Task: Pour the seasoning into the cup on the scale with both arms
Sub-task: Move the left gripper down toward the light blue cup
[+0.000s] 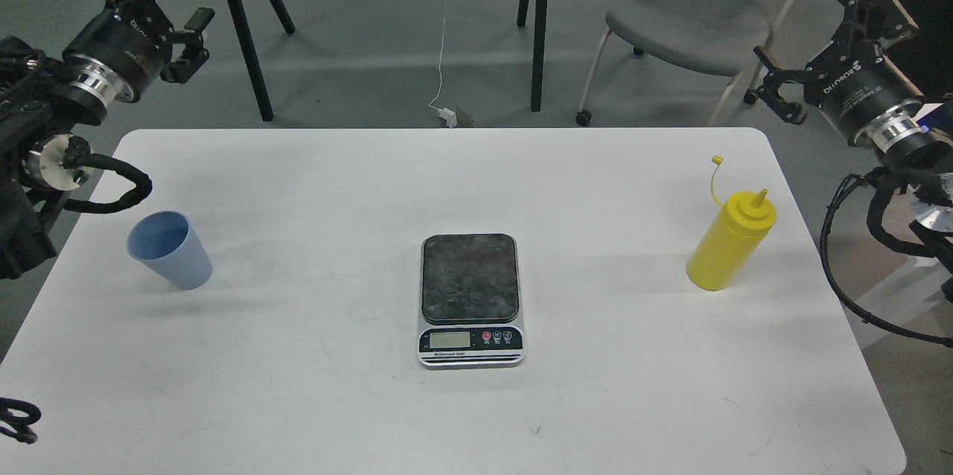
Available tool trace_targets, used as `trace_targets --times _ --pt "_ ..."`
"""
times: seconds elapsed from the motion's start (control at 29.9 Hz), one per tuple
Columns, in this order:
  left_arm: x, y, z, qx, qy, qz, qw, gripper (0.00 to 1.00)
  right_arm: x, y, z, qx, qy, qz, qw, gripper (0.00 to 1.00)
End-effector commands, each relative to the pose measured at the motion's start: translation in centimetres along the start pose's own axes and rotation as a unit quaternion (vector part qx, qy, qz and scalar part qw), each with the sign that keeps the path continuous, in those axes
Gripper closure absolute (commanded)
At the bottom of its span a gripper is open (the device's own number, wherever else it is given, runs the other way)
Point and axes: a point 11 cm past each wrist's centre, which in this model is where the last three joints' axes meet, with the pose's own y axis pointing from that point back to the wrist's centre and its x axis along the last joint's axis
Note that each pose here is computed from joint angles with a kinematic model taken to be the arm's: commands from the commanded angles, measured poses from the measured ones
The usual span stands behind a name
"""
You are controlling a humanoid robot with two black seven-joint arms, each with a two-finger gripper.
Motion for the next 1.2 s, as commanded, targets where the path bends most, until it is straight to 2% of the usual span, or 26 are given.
trace_targets --times 0.0,0.43,0.57,0.67,0.87,0.97,1.04,1.17 --pt "0.0 0.2 -0.4 0.003 0.002 0.001 1.0 0.0 0.3 0.3 0.4 -0.004 -0.002 0.003 1.0 0.01" --pt "0.4 0.9 -1.2 0.016 -0.002 0.004 1.0 0.0 0.0 0.2 0.9 -0.005 -0.006 0.001 1.0 0.01" --pt "1.9 2.6 -2.4 0.043 -0.025 0.011 0.999 0.0 0.0 0.2 0.9 -0.006 -0.007 0.0 1.0 0.01" --pt "3.0 3.8 -2.4 0.088 -0.106 -0.012 0.99 0.0 0.0 0.2 0.9 -0.006 -0.007 0.0 1.0 0.01" --pt "4.9 6.8 -1.5 0.198 -0.306 -0.102 0.926 0.0 0.1 0.4 1.1 -0.006 -0.008 0.002 1.0 0.01" --pt "4.0 8.7 -1.2 0.232 -0.376 -0.171 0.881 0.0 0.2 0.4 1.1 -0.006 -0.009 0.003 1.0 0.01" --pt "2.8 10.3 -2.5 0.258 -0.415 -0.223 0.844 0.0 0.1 0.4 1.1 -0.005 -0.009 0.002 1.0 0.01" --pt "1.9 12.0 -4.8 0.257 -0.523 -0.261 0.769 0.0 0.1 0.3 1.1 -0.005 -0.009 0.001 1.0 0.01"
